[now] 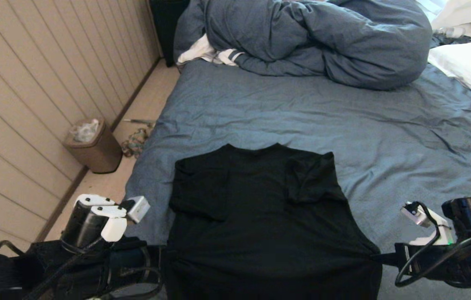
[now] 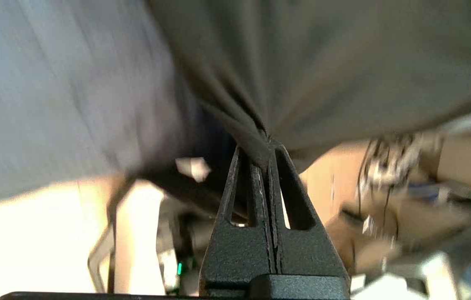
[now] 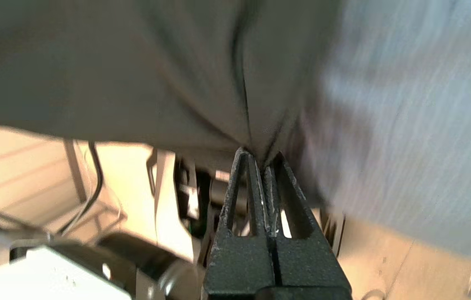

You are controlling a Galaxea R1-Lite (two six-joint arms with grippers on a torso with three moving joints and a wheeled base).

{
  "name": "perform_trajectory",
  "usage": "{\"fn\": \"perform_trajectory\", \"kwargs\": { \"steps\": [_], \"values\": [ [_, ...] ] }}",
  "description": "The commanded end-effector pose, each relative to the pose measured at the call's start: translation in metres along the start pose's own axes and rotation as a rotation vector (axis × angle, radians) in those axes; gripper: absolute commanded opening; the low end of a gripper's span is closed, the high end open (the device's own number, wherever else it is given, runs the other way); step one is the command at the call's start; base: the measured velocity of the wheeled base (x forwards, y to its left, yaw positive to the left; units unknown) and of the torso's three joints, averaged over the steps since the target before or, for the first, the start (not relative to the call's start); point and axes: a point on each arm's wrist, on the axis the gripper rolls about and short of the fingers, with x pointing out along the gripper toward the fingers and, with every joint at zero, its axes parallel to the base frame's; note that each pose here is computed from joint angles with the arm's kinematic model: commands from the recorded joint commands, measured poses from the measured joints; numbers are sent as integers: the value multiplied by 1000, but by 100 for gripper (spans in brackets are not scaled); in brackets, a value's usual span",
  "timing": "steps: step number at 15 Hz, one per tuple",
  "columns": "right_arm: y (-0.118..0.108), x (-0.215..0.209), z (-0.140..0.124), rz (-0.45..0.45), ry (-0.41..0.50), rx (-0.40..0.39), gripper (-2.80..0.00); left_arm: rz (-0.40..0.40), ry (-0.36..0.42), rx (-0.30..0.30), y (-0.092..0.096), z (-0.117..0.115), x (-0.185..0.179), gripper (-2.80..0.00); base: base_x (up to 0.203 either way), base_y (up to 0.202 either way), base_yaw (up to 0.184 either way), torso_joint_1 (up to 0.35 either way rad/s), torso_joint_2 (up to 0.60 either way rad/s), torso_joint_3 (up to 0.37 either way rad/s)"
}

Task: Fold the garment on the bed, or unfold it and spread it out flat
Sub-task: Fold the black T-shirt

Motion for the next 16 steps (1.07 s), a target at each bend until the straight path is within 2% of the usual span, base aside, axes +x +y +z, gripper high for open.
{"fn": "perform_trajectory", "kwargs": {
  "steps": [1, 3, 4, 9, 13, 16],
  "values": [
    [-1, 2, 19, 2, -41, -15, -280, 8, -56, -16, 2, 19, 3, -280, 0, 0, 0, 0, 0, 0],
    [-6, 12, 41, 0, -65, -11, -280, 43, -87, -22, 9, 43, 13, -280, 0, 0, 0, 0, 0, 0],
    [-10, 18, 49, 0, -67, -10, -280, 60, -79, -25, 14, 49, 21, -280, 0, 0, 0, 0, 0, 0],
    [-32, 63, 82, -7, -46, -2, -280, 129, 8, -32, 40, 57, 83, -280, 0, 0, 0, 0, 0, 0],
    [-36, 72, 111, -25, -89, -8, -280, 149, -46, -29, 52, 89, 103, -280, 0, 0, 0, 0, 0, 0],
    [-32, 70, 131, -29, -83, -2, -280, 155, -82, -30, 54, 114, 107, -280, 0, 0, 0, 0, 0, 0]
  ]
}}
